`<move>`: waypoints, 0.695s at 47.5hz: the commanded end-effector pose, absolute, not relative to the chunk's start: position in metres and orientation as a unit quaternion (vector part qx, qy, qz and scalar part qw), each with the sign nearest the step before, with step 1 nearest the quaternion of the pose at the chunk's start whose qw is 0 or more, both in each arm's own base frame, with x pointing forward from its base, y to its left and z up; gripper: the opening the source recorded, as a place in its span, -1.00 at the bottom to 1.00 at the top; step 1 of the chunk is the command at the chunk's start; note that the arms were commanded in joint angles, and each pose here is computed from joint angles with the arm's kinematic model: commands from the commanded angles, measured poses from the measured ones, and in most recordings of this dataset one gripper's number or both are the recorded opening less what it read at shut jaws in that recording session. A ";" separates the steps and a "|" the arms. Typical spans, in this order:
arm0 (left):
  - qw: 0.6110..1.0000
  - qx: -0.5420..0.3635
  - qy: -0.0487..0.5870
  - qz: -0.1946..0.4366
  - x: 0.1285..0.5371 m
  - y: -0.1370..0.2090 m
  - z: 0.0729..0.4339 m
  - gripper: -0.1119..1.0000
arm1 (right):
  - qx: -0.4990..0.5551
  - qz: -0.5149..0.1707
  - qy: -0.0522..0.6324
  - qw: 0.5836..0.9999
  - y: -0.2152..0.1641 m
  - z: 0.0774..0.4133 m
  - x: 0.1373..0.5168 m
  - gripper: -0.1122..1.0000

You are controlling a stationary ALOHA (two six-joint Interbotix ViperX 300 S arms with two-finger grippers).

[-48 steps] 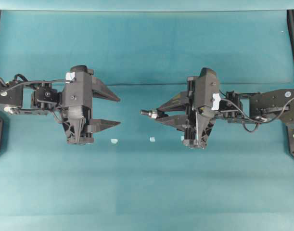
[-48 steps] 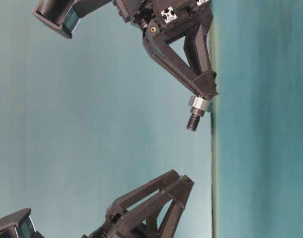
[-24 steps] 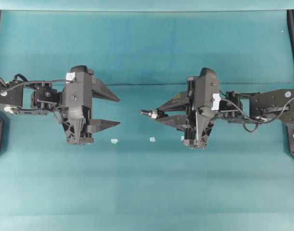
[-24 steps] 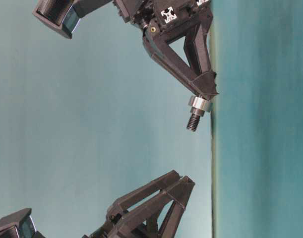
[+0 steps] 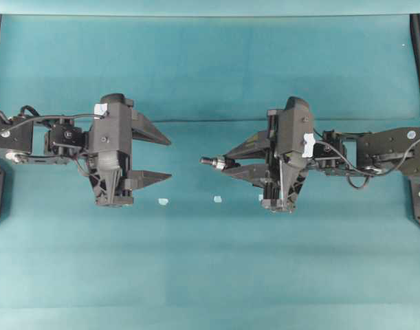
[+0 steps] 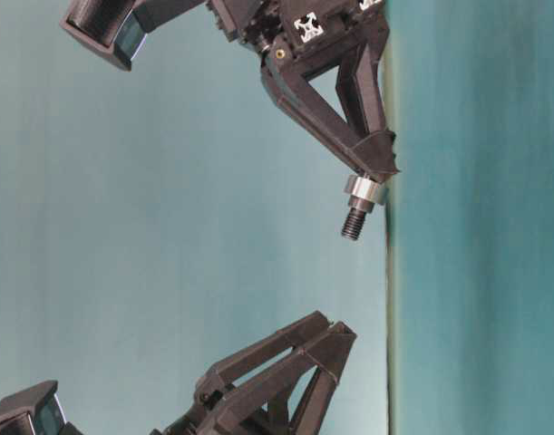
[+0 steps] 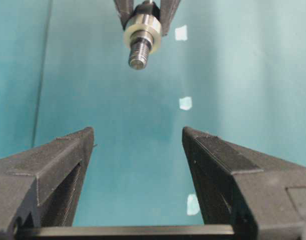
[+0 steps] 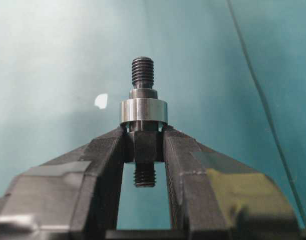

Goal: Insert the washer onto the shaft with both hands.

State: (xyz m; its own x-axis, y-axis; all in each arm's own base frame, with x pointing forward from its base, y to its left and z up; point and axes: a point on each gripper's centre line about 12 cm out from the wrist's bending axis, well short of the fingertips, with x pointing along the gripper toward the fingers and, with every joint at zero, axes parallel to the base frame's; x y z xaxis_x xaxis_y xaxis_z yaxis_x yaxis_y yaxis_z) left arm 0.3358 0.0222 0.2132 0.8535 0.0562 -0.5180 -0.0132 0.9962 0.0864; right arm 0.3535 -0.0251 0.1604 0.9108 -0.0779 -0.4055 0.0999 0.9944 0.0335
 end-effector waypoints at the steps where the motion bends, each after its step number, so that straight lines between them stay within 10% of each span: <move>1: 0.965 0.041 0.258 0.017 0.337 0.021 0.221 0.61 | 0.029 -0.046 0.191 0.980 -0.025 0.169 0.355 -0.79; 33: 0.963 0.040 0.267 0.018 0.336 0.022 0.219 0.61 | 0.031 -0.045 0.193 0.980 -0.024 0.168 0.354 -0.79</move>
